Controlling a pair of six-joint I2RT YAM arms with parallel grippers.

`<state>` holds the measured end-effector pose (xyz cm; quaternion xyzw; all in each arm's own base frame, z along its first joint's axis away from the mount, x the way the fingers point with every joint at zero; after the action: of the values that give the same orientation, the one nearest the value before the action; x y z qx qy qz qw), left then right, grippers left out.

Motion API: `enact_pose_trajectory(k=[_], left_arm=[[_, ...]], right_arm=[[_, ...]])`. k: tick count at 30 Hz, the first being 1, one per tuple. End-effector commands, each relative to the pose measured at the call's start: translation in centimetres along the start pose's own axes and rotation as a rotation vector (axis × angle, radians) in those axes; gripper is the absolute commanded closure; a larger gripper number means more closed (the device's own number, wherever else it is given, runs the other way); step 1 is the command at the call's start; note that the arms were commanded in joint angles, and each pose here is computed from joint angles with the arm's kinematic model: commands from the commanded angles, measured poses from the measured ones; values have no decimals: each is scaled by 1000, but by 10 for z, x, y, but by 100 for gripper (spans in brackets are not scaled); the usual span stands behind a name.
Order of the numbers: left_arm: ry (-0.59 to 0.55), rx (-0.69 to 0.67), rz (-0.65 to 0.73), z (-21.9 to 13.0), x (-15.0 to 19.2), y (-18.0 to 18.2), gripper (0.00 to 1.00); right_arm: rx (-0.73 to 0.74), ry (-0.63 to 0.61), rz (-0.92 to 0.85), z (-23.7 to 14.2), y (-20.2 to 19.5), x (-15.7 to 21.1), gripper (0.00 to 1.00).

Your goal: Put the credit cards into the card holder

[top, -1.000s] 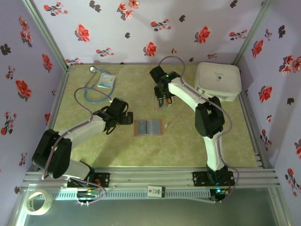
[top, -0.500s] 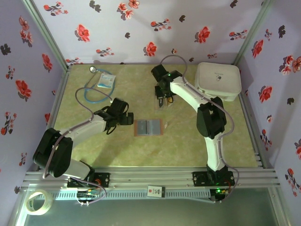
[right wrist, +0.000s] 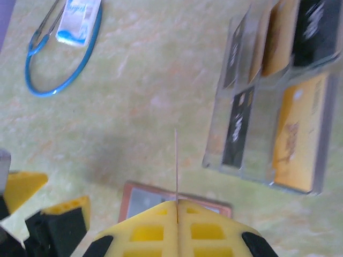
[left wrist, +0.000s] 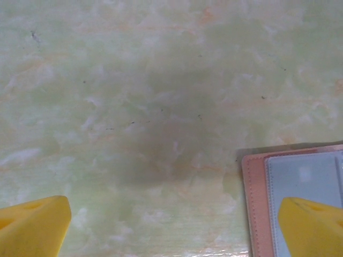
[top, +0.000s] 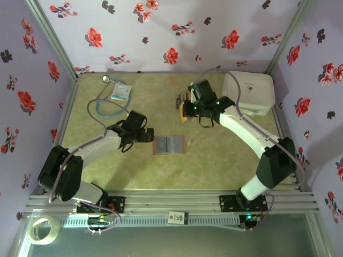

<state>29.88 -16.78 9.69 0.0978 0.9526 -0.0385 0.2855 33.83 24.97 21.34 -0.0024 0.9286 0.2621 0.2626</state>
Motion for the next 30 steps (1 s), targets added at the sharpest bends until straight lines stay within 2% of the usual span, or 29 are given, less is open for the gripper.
enact_pose_trajectory(k=[1,8,15,22,30], left_arm=[[42,16,62,1,4,-11,0],[71,-14,140,2,18,-21,0],[85,-48,169,7,30,-25,0],[61,-24,185,7,33,-35,0],[87,-29,195,16,46,-38,0]], right_arm=[[-202,-43,83,6,19,6,100],[-345,-53,185,28,8,50,100],[-382,-52,207,50,-7,88,100],[-409,-103,261,60,-22,104,100],[-402,-118,276,63,-27,107,100]])
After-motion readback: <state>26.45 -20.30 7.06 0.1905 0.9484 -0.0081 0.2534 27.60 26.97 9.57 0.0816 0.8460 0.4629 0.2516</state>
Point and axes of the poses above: each hand's point on the last joint's axis, 136 mm out from that joint toward the fingers, its own z axis out along the fingers, its own y axis along the line the jaws close on, x = y × z, the point moved 2 cm from there along -z, back along the fingers, and after that the axes turned 7 degrees about z, right-handed, at the moved point
